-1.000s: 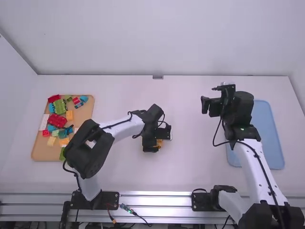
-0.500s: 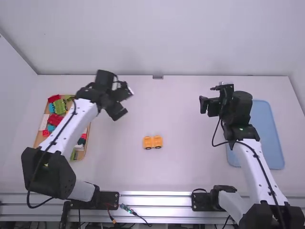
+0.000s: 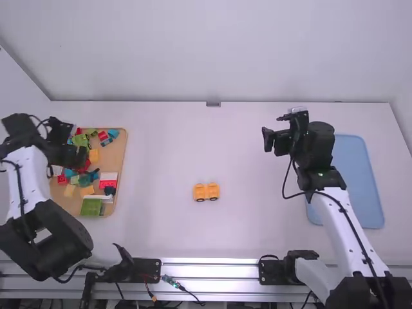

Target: Assemble lego blocks to make yellow taxi

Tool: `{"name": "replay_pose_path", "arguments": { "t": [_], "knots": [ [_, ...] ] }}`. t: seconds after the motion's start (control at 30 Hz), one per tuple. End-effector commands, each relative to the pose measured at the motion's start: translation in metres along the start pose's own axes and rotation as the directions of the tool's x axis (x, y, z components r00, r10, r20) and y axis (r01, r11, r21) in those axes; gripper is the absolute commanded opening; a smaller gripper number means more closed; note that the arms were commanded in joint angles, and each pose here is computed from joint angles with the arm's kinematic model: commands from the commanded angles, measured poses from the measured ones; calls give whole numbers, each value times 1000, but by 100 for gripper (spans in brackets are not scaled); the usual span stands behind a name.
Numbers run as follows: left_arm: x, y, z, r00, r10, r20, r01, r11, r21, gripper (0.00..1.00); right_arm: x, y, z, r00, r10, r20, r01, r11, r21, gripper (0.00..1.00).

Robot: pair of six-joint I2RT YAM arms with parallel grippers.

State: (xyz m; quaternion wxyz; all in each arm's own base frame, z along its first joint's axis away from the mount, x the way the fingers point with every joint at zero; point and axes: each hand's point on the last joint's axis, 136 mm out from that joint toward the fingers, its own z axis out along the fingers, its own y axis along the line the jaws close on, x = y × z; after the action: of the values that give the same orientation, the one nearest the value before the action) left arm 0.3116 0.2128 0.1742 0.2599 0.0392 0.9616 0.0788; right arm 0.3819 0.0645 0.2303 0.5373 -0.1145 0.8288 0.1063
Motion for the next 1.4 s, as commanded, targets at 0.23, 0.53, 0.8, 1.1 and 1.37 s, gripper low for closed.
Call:
{"name": "replay_pose_path", "arguments": {
  "t": [0.23,0.53,0.8,1.1,1.37],
  "knots": [
    [36,30,-1,991,-115,65,115,993,-1,99,-18,6,-1,998,-48,36,48,999,-13,99],
    [77,42,43,993,-68,-94,65,997,-38,99,-31,10,-2,994,-56,89,60,997,-46,99],
    [117,45,89,972,-144,-186,153,988,32,99,-33,15,-1,988,-115,102,121,991,-52,99],
    [135,40,113,959,-135,-248,154,986,58,94,-35,11,-2,988,-114,108,118,992,-40,99],
    [135,43,119,964,-113,-239,130,990,55,89,-35,10,-2,988,-113,108,118,992,-39,99]
  ]
}}
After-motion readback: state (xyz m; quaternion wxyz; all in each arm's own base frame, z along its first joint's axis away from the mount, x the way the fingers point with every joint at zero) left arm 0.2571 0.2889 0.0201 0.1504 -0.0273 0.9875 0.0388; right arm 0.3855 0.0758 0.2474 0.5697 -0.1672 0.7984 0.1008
